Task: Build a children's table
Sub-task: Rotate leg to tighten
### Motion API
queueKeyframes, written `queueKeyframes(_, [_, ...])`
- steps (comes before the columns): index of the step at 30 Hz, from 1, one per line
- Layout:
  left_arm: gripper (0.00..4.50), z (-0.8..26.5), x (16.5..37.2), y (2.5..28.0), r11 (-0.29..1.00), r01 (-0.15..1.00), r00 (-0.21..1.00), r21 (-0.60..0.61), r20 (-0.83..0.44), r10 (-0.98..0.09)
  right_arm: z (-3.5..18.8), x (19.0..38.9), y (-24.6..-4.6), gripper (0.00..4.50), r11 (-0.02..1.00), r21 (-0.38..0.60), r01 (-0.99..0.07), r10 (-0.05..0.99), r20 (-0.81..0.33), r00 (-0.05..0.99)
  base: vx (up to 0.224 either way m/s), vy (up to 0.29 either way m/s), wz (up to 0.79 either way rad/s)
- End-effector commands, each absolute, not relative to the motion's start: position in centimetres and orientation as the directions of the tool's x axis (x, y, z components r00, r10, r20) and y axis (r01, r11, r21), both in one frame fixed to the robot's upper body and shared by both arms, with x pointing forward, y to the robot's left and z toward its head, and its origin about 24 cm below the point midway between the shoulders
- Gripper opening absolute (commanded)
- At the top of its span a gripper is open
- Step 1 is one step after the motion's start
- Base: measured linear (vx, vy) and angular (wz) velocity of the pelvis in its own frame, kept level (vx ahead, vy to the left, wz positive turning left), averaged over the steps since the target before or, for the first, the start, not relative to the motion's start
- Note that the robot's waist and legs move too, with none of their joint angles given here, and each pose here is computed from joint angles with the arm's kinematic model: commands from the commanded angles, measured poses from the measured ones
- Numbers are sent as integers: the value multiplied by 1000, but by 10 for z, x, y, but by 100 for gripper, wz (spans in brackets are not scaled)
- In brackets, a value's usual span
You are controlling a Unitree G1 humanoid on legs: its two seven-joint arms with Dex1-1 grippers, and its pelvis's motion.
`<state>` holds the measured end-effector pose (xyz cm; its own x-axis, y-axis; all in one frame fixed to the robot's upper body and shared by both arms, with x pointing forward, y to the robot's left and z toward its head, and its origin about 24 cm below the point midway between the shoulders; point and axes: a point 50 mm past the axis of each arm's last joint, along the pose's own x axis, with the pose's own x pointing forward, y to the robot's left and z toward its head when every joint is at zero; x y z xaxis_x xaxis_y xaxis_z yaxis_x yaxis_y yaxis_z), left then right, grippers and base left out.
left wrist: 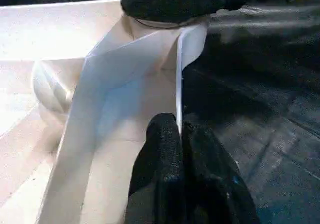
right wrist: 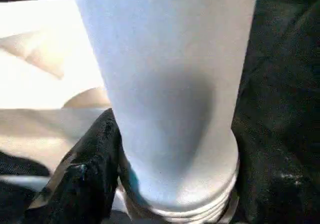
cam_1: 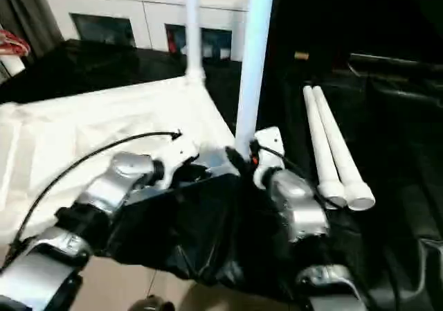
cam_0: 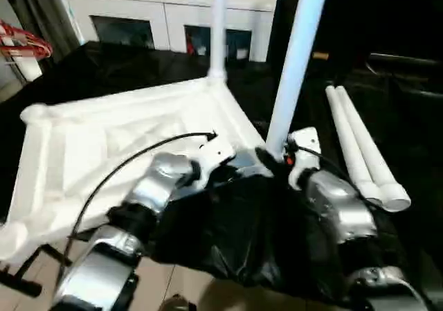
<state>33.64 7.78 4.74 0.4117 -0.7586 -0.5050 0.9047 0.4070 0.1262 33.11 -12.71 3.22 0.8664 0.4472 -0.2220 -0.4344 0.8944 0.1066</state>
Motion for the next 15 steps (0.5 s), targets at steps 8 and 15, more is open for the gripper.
queueKeyframes(8, [0,62,329,55,288,944,328,157,-417,-847,24,321,-95,387,788,110,-606,613,-238,753,0,0,0])
queueKeyframes(15, [0,61,321,75,179,974,222,138,-444,-868,37,310,-125,387,637,56,-768,761,-201,617,0,0,0])
